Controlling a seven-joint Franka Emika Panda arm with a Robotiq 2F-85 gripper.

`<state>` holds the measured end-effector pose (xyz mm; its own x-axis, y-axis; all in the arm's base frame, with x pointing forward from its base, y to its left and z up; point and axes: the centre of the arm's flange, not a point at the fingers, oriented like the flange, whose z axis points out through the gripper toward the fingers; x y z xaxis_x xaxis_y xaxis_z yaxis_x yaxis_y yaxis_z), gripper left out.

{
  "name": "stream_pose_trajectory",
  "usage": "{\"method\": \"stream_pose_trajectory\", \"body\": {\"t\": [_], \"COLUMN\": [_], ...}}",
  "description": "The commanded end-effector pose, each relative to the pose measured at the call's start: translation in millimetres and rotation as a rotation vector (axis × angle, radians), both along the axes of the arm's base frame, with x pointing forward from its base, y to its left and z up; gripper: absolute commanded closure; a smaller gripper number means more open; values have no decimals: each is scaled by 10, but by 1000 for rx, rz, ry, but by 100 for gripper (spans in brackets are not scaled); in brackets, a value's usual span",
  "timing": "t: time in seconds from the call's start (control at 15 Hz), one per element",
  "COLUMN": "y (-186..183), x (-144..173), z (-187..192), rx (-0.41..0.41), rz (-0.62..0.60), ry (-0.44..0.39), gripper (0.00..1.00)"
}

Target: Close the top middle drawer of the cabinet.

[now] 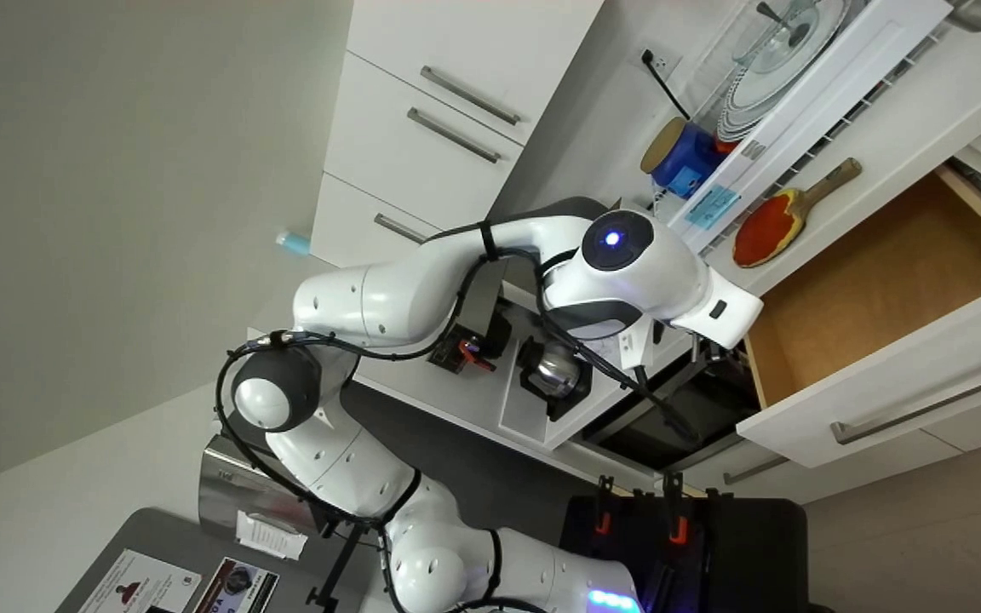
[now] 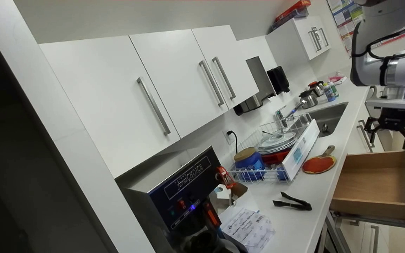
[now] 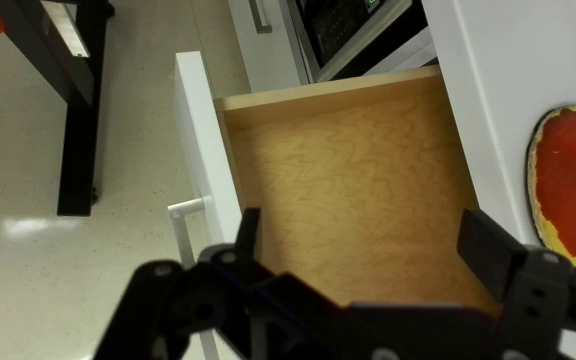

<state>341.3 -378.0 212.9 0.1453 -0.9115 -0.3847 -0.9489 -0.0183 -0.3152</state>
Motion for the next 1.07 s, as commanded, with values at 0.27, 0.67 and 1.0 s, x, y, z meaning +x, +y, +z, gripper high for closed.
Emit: {"method": "stream_pose_trajectory", "body": {"t": [0.27, 0.67, 1.0], "y": [-277, -818, -1067], "x": [-15, -510, -739], "z": [-13, -468, -1025], "rx": [52, 178, 307], "rz": [-96, -292, -446], "ry": [13, 27, 11], "gripper": [0, 58, 95]}}
